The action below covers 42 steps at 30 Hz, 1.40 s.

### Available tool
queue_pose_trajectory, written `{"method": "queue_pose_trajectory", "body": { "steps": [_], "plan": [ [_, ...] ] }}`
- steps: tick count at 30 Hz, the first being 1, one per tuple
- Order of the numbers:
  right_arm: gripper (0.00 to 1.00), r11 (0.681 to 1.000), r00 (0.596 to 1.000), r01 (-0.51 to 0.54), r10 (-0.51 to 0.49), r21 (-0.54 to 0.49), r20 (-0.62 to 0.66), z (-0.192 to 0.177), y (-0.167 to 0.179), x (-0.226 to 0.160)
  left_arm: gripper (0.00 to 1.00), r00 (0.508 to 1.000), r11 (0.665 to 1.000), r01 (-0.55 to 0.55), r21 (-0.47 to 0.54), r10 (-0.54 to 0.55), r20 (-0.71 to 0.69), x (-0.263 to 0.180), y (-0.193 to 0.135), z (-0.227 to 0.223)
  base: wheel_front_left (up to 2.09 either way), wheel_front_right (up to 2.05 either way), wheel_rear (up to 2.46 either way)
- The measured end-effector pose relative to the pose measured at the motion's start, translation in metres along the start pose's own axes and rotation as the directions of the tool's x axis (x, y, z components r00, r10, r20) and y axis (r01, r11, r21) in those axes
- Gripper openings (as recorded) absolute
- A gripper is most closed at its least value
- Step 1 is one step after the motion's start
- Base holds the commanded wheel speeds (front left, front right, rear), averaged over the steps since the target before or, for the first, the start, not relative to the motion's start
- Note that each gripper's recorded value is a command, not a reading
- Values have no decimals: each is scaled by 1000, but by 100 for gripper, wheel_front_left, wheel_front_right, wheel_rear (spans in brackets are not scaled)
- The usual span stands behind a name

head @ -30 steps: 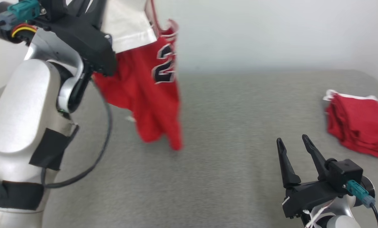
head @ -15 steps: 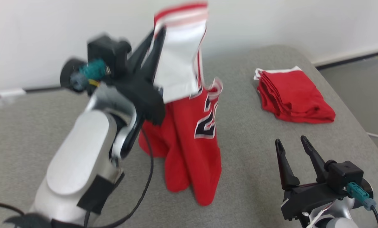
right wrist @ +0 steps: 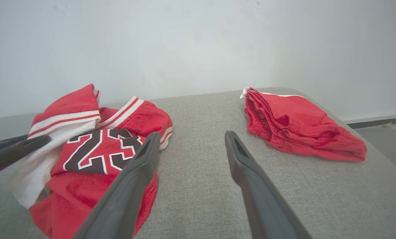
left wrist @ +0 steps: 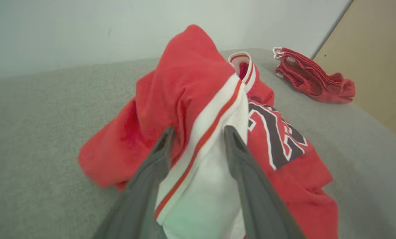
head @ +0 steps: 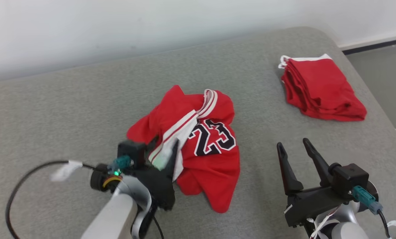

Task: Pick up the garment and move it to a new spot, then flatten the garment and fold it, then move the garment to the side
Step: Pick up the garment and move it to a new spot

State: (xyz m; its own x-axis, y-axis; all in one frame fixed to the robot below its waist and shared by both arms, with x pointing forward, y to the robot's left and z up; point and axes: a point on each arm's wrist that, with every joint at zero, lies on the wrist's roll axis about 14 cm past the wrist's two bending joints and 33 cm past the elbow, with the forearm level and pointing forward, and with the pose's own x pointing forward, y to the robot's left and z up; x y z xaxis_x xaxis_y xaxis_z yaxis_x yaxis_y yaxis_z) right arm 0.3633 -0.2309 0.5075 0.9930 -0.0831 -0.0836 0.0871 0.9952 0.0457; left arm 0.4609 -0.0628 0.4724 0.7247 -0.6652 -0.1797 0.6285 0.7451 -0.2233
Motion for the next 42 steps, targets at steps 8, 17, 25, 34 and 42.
{"method": "queue_pose_trajectory", "body": {
  "steps": [8,17,25,34,42],
  "plan": [
    [100,999,999,-43,43,11,15,4,14,1,100,958,983,-137,-124,164,237,-40,36,37,0,0,0],
    [100,995,993,-99,97,26,66,8,29,-6,100,785,930,-360,-66,341,517,-148,76,105,0,0,0],
    [100,983,977,-181,178,12,118,8,50,-5,100,752,849,-529,7,465,467,-222,87,60,0,0,0],
    [100,983,980,-181,181,0,88,-8,48,-12,100,740,774,-633,25,595,315,-266,102,-4,0,0,0],
    [100,994,994,-113,113,0,4,-30,29,-17,100,705,739,-674,-14,648,288,-284,114,-15,0,0,0]
  ]
}}
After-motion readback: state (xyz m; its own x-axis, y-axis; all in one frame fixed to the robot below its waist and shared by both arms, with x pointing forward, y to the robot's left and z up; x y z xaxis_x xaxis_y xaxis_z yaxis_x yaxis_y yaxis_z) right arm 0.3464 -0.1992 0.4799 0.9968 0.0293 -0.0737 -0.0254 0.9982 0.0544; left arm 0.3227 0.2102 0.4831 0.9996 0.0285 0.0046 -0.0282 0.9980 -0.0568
